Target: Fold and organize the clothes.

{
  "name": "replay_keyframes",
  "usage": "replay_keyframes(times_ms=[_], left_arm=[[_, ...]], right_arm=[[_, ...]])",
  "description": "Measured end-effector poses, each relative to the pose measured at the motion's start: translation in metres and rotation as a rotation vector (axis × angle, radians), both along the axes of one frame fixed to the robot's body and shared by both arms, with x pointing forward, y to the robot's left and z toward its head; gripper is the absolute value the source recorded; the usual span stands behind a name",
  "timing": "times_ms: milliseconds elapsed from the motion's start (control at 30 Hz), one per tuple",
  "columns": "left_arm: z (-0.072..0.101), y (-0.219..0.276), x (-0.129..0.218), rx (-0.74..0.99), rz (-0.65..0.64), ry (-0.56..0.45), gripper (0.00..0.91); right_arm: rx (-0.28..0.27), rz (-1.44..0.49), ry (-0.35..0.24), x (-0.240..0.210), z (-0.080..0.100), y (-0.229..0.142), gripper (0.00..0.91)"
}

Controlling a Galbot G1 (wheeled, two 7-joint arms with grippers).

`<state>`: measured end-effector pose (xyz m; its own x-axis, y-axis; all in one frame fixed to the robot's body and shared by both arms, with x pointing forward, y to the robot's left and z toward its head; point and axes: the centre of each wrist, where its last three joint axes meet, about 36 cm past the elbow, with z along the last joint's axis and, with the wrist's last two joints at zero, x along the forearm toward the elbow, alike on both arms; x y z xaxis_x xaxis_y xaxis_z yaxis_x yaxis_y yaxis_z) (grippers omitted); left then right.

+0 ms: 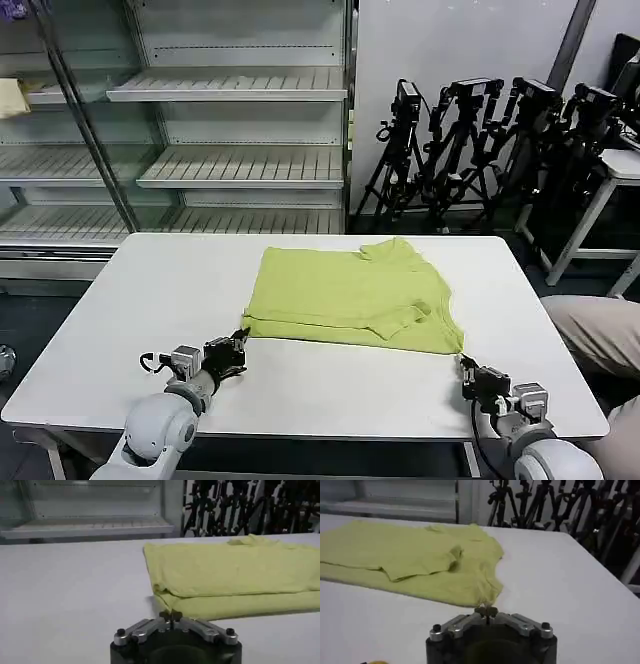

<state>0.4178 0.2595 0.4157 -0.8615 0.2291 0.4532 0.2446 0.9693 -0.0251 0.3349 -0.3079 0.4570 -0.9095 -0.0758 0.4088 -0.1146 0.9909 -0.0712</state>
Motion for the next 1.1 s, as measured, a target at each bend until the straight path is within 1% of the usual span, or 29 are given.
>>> replay_keyframes(times_ms=[133, 233, 267, 300, 333, 633, 833, 1100], left_arm=[[0.001, 0.0, 0.0, 0.002, -0.001, -0.002, 0.02], [0.001, -0.001, 0.0, 0.002, -0.002, -0.003, 0.01], [0.002, -0.001, 0.0, 0.003, -0.002, -0.004, 0.02], [0.002, -0.001, 0.0, 0.003, -0.003, -0.004, 0.02], [0.002, -0.002, 0.0, 0.004, -0.004, -0.004, 0.02], [0.001, -0.003, -0.001, 0.0, -0.004, -0.006, 0.02], [0.0, -0.003, 0.0, 0.001, -0.007, -0.007, 0.02], [0.001, -0.003, -0.002, 0.003, -0.012, -0.007, 0.02]], right_arm=[[-0.012, -0.004, -0.017, 0.005, 0.003, 0.001, 0.907], [-0.017, -0.006, -0.016, 0.012, 0.0, 0.001, 0.907], [-0.017, -0.005, -0.014, 0.015, -0.002, 0.002, 0.907], [-0.015, -0.003, -0.012, 0.018, -0.004, 0.002, 0.202], [-0.014, -0.001, -0.009, 0.02, -0.006, 0.003, 0.0], [-0.009, 0.0, 0.019, 0.034, -0.019, 0.003, 0.0], [0.006, 0.001, 0.037, 0.037, -0.026, 0.002, 0.0], [0.026, 0.016, 0.046, 0.033, -0.025, -0.002, 0.0]])
